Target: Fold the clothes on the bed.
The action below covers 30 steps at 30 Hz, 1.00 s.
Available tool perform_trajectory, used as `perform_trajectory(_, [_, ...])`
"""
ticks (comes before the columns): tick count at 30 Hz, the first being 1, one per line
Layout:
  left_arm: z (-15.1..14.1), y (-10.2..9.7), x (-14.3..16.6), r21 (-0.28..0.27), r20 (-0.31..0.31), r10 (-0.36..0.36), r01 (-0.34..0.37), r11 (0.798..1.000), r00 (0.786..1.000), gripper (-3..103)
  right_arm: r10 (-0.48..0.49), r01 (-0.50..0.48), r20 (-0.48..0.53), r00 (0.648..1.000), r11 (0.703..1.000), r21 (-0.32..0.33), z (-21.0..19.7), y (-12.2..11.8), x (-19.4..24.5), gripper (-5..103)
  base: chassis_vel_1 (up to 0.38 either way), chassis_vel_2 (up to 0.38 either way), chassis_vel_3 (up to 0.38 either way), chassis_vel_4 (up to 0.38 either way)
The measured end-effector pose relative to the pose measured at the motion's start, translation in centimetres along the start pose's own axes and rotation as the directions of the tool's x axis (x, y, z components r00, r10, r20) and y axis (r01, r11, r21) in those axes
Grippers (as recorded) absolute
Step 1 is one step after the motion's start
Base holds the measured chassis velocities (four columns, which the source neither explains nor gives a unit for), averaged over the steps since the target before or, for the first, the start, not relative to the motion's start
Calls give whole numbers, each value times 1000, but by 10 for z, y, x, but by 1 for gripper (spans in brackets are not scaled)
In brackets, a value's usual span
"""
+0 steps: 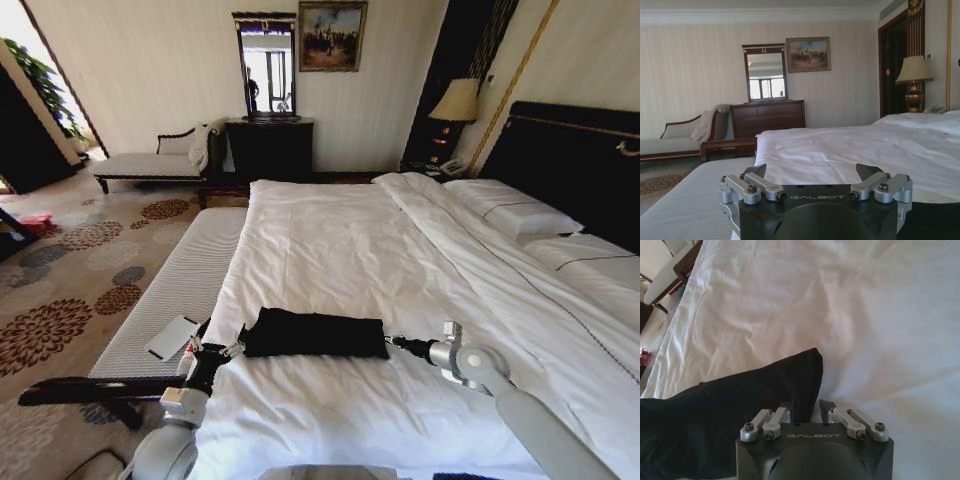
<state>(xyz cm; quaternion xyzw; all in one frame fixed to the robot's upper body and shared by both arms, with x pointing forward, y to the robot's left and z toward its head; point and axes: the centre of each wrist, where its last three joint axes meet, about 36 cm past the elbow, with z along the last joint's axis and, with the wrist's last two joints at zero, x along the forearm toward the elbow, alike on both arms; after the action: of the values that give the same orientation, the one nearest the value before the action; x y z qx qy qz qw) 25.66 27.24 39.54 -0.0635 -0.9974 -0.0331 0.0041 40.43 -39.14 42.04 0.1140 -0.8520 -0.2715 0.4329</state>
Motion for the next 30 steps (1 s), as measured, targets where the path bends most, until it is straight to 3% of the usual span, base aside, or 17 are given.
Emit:
perform_trajectory(7, [0, 0, 0, 0, 0, 0, 0, 1000, 1000, 100, -6, 5, -21, 1000, 999, -43, 6, -5, -7, 58, 0, 0, 0, 0])
perform_trajectory(9, [0, 0, 0, 0, 0, 0, 0, 1000, 1000, 100, -7, 6, -24, 1000, 999, -48, 7, -5, -9, 58, 0, 0, 0, 0])
perform_trajectory(10, [0, 0, 0, 0, 0, 0, 0, 1000, 1000, 100, -15, 13, -32, 999, 998, -63, 8, -5, -10, 69, 0, 0, 0, 0])
perform_trajectory(12, [0, 0, 0, 0, 0, 0, 0, 1000, 1000, 100, -18, 16, -34, 999, 998, -67, 8, -5, -11, 69, 0, 0, 0, 0])
perform_trajectory(15, [0, 0, 0, 0, 0, 0, 0, 1000, 1000, 100, -28, 25, -43, 999, 997, -68, 8, -3, -13, 85, 0, 0, 0, 0])
perform_trajectory(17, [0, 0, 0, 0, 0, 0, 0, 1000, 1000, 100, -29, 26, -43, 999, 997, -67, 8, -2, -13, 85, 0, 0, 0, 0])
perform_trajectory(20, [0, 0, 0, 0, 0, 0, 0, 1000, 1000, 100, -33, 29, -55, 998, 997, -64, 10, -1, -17, 99, 0, 0, 0, 0])
perform_trajectory(30, [0, 0, 0, 0, 0, 0, 0, 1000, 1000, 100, -55, 51, -79, 995, 997, -54, 17, 12, -34, 100, 0, 0, 0, 0])
